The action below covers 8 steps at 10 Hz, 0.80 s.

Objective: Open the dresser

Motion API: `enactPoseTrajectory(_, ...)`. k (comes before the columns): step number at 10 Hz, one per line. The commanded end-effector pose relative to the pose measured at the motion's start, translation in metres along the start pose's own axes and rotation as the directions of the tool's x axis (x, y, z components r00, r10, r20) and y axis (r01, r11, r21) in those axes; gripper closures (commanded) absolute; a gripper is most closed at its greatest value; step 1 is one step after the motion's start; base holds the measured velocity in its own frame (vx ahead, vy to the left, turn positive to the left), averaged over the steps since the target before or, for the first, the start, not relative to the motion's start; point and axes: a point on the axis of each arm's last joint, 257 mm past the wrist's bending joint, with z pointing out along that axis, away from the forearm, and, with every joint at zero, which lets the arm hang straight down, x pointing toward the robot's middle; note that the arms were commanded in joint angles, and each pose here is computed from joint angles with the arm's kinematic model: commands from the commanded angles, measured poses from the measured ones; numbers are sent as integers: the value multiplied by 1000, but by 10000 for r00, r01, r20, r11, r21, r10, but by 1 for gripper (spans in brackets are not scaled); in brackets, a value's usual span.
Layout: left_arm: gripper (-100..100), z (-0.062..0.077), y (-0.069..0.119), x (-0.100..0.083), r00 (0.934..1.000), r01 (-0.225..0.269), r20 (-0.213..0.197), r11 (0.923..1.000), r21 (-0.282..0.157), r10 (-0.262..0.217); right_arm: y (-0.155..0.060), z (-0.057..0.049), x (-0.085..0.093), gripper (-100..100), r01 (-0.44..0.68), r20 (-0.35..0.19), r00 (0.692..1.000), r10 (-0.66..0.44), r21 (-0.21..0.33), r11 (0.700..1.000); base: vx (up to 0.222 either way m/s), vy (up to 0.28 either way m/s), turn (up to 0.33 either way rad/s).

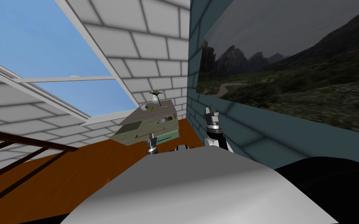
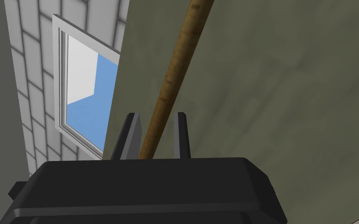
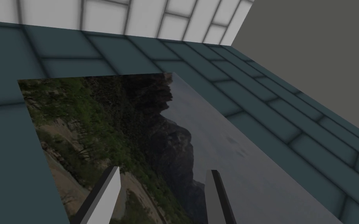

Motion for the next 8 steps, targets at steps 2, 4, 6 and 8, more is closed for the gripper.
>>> enactPoseTrajectory(2, 100, -2, -6, -5, 10000, -29, 34, 10000, 90, 28, 0, 0, 0, 0, 0, 0, 10000, 0, 0, 10000, -137, -52, -26)
enactPoseTrajectory(4, 100, -1, -12, -8, 10000, -45, 21, 9997, 235, 45, 0, 0, 0, 0, 0, 0, 10000, 0, 0, 10000, -175, -48, -25)
enactPoseTrajectory(6, -100, 14, -7, -13, 9999, -42, 97, 10000, 61, 42, 0, 0, 0, 0, 0, 0, 10000, 0, 0, 10000, -162, -41, -2)
enactPoseTrajectory(8, -100, 23, -7, -14, 9999, -23, 101, 10000, 28, 23, 0, 0, 0, 0, 1, 0, 10000, -1, 2, 10000, -41, -20, 15)
